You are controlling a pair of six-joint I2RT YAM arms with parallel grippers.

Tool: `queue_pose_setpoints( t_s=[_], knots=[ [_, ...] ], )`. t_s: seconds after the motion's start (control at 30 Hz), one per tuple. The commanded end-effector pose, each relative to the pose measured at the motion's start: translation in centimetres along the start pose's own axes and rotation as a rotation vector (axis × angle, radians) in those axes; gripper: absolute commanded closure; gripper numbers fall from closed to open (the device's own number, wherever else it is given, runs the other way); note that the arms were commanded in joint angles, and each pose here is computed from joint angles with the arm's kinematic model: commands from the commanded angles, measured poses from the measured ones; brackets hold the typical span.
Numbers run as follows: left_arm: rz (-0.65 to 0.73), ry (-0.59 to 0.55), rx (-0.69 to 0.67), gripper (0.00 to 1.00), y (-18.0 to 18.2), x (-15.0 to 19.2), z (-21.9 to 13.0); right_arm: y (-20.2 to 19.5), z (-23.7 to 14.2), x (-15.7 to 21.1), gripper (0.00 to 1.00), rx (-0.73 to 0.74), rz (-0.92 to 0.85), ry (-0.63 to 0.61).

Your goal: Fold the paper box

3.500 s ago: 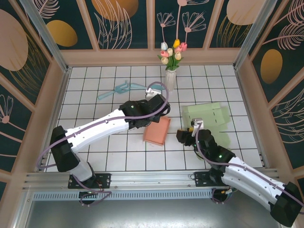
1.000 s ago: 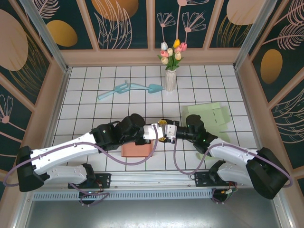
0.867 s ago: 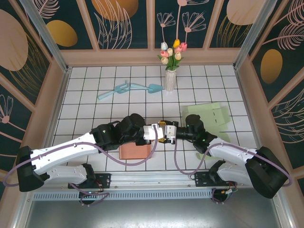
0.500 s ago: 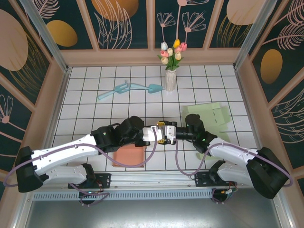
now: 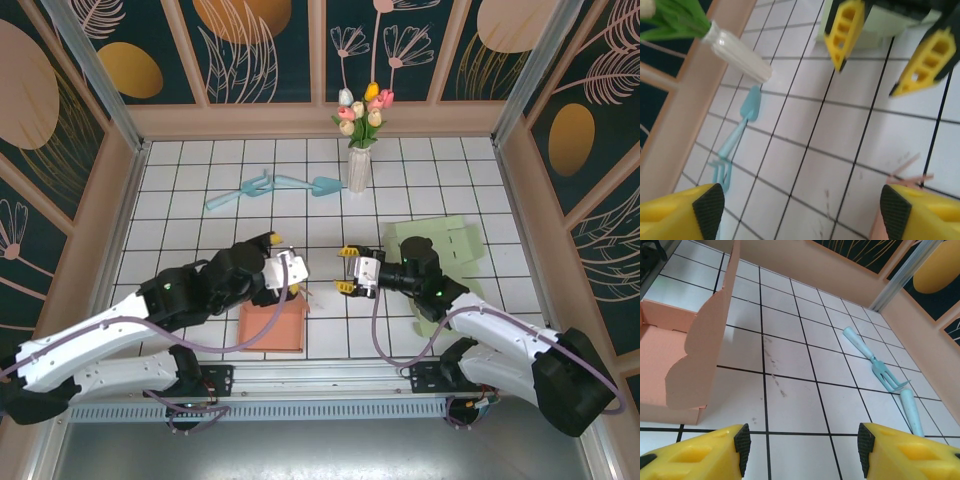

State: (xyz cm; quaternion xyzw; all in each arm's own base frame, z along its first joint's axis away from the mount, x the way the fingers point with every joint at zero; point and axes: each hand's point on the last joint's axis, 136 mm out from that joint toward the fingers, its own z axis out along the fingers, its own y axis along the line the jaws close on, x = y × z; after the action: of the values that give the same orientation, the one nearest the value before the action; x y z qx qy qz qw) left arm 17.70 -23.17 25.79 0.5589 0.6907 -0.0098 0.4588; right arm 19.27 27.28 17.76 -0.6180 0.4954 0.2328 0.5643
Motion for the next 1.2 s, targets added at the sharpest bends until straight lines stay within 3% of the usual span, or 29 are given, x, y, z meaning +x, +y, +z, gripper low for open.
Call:
queue_pose_setpoints(
  t_s=[0.0, 0.27, 0.4, 0.43, 0.53, 0.67, 0.87, 1.17],
  knots=[
    [0.065, 0.247, -0.016, 0.13, -1.0, 7.0, 0.3, -0.4, -0.6, -1.7, 0.39, -0.007, -0.036, -0.038],
    [0.125, 0.361, -0.003, 0.14, -0.8, 9.0, 2.3, 0.6, -0.3, -1.3, 0.39, -0.057, -0.031, -0.029],
    [0.147, 0.386, 0.051, 0.22, -1.7, 9.7, 3.8, 0.7, -0.2, -1.0, 0.39, -0.062, -0.032, -0.021],
    [0.146, 0.383, 0.075, 0.29, -2.1, 9.5, 4.1, 0.7, -0.2, -0.9, 0.39, -0.068, -0.030, -0.016],
    [0.152, 0.389, 0.107, 0.67, -2.7, 9.4, 4.8, 0.7, 0.0, -0.6, 0.39, -0.074, -0.027, -0.003],
    [0.156, 0.367, 0.147, 0.99, -3.3, 8.5, 5.4, 0.6, 0.3, 0.0, 0.39, -0.059, -0.013, 0.002],
    [0.147, 0.222, 0.173, 1.00, -3.3, 5.2, 5.3, 0.4, 0.9, 0.3, 0.38, -0.042, 0.001, -0.014],
    [0.162, 0.098, 0.168, 1.00, -3.4, 2.2, 5.3, 0.5, 1.7, 0.3, 0.39, -0.098, 0.020, -0.010]
  ],
)
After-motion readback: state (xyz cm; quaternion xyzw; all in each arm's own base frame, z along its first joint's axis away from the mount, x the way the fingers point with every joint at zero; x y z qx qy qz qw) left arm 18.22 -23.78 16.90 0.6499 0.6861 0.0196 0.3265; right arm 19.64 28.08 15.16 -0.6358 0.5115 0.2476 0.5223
